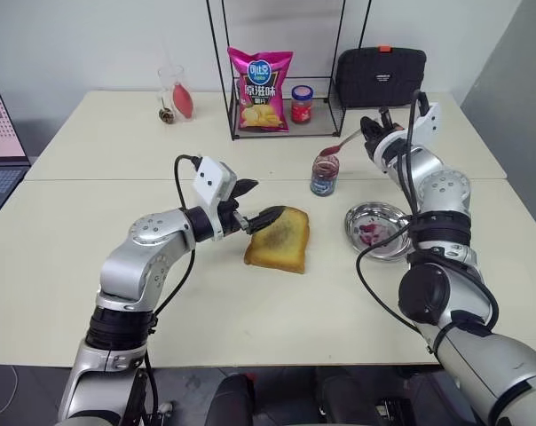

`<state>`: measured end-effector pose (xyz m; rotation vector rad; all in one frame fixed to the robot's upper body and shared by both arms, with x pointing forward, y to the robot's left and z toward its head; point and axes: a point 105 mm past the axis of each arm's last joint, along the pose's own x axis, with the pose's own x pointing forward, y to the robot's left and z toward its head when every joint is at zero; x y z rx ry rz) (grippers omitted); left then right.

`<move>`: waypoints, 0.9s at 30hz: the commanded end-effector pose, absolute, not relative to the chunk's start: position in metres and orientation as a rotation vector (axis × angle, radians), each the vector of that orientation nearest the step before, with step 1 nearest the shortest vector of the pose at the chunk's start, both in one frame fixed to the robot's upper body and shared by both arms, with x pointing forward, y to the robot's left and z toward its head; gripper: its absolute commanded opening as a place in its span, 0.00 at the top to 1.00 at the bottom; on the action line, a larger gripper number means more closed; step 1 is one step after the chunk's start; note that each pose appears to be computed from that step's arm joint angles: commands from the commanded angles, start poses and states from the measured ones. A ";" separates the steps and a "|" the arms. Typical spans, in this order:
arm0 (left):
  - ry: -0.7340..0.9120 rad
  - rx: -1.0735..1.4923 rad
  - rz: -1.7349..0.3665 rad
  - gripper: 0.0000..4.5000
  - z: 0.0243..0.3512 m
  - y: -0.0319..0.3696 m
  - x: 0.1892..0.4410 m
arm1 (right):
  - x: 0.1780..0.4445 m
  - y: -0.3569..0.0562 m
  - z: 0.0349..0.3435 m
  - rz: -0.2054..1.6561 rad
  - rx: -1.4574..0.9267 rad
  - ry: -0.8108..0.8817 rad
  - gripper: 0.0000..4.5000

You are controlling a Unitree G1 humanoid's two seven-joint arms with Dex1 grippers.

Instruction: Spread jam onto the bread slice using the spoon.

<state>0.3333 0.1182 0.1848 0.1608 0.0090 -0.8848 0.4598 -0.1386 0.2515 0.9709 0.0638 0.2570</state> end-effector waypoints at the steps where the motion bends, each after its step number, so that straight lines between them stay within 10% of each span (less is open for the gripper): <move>1: -0.058 0.164 -0.887 0.00 0.199 0.130 0.302 | 0.434 -0.109 0.296 0.437 0.873 -0.024 1.00; 16: 0.087 0.135 -0.781 0.00 0.161 0.149 0.206 | 0.334 0.005 0.229 0.890 0.007 -0.083 1.00; 27: 0.093 0.122 -0.702 0.00 0.147 0.159 0.201 | 0.337 0.012 0.194 0.920 -0.041 -0.056 1.00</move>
